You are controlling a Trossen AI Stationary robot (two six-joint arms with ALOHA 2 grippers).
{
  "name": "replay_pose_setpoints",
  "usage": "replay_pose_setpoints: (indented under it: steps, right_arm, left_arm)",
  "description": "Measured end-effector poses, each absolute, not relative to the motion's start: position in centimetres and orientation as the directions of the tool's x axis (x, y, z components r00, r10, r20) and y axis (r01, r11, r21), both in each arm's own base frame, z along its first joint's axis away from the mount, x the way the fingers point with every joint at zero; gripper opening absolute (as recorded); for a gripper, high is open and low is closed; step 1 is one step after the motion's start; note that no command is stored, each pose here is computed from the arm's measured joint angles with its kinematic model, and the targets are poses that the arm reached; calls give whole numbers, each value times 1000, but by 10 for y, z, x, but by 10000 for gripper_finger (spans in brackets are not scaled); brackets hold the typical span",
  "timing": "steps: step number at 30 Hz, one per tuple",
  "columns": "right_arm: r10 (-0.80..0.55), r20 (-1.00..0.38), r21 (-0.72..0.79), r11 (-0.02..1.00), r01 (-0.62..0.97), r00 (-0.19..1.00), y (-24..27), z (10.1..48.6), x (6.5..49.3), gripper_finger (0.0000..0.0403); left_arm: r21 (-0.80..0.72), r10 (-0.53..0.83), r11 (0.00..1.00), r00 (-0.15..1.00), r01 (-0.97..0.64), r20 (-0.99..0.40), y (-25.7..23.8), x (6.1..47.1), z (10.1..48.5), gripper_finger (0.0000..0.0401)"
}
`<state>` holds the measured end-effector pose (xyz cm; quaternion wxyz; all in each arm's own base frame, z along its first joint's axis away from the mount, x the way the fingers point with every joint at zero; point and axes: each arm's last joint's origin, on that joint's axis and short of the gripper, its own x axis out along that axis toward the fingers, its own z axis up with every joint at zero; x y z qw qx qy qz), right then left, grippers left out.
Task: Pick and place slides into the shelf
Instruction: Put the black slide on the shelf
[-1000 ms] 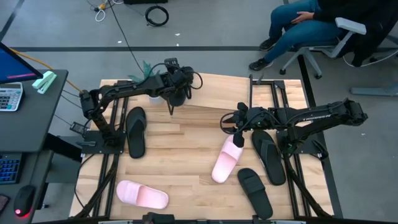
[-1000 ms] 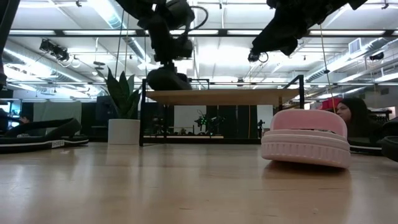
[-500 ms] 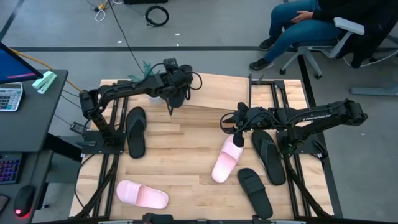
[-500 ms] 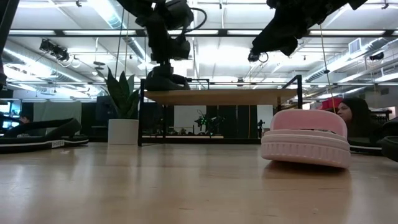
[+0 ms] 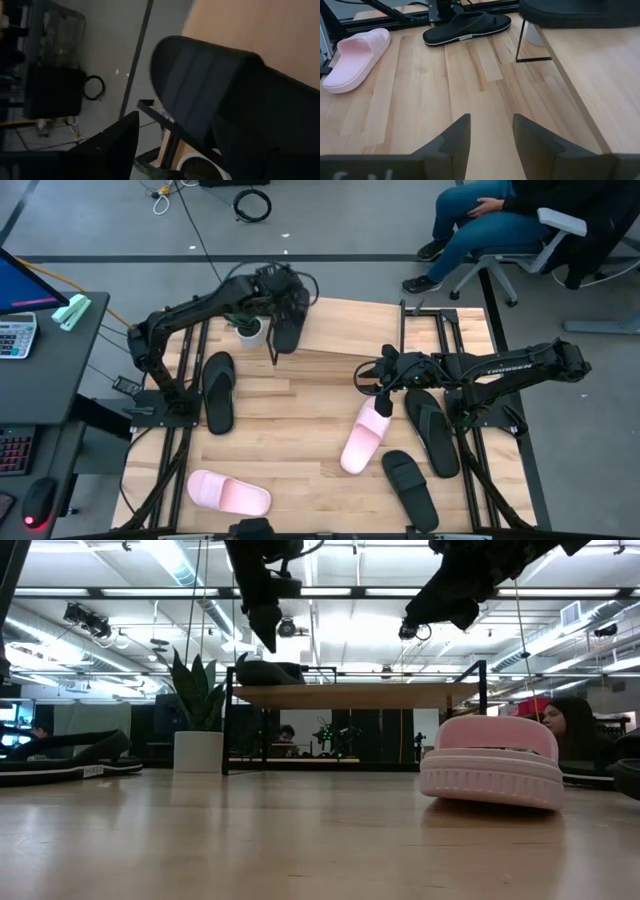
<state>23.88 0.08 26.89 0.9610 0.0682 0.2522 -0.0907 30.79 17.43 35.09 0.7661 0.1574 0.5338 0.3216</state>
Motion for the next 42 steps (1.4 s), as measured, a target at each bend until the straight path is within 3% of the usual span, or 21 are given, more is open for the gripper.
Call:
replay_pose_setpoints:
  steps: [7,15,20,27,34,42]
  right_arm:
    - [-139,-497,112,969,222,856,1,269,239,154]
    - [-40,-565,300,920,250,824,20,263,234,154]
    - [117,-602,474,848,236,790,61,259,224,153]
    - [363,-521,682,721,122,772,136,264,199,143]
    - [249,-524,537,839,89,814,191,233,193,140]
    - [176,-610,323,946,39,773,201,195,209,139]
  left_arm:
    - [533,660,730,237,-429,-713,180,303,365,234]
    - [503,610,784,301,-363,-733,150,316,367,199]
    - [505,583,811,349,-295,-734,125,327,366,179]
    - [507,560,828,387,-238,-733,103,335,367,169]
    - [510,562,827,385,-237,-732,103,335,367,176]
    - [525,578,816,358,-243,-733,118,330,366,172]
